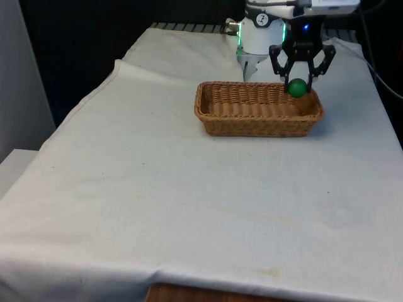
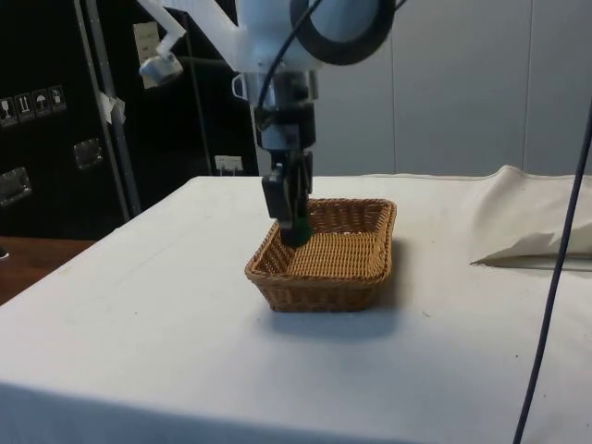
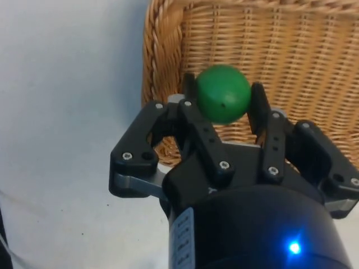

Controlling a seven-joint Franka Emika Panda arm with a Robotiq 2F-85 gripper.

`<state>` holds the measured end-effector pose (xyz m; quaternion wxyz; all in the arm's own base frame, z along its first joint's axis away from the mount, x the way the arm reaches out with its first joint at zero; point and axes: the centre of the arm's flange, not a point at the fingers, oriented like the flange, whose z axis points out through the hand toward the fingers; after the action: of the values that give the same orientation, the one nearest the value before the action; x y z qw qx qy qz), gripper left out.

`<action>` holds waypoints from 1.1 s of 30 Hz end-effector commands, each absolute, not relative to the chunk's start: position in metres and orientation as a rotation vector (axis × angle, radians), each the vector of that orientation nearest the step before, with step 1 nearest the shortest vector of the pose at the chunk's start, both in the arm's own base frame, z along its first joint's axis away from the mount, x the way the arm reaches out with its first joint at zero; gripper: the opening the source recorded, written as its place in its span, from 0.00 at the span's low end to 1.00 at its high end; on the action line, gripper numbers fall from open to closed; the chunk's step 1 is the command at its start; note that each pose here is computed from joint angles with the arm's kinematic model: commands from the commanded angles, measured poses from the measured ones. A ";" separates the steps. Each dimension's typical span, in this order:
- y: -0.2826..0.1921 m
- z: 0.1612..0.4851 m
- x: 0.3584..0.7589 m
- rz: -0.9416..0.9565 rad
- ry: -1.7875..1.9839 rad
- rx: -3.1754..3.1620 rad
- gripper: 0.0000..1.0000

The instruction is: Pick up the ball and place it into the basket.

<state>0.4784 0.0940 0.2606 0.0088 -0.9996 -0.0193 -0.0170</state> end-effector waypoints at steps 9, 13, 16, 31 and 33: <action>0.093 0.233 0.458 -0.070 -0.031 -3.113 0.02; 0.090 0.225 0.455 -0.064 -0.023 -3.125 0.02; 0.089 0.222 0.454 -0.086 -0.016 -3.114 0.02; 0.085 0.221 0.456 -0.085 -0.023 -3.126 1.00; 0.086 0.223 0.455 -0.089 -0.025 -3.117 1.00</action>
<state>0.4562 0.0853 0.2209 0.0069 -0.9996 -0.0074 -0.0273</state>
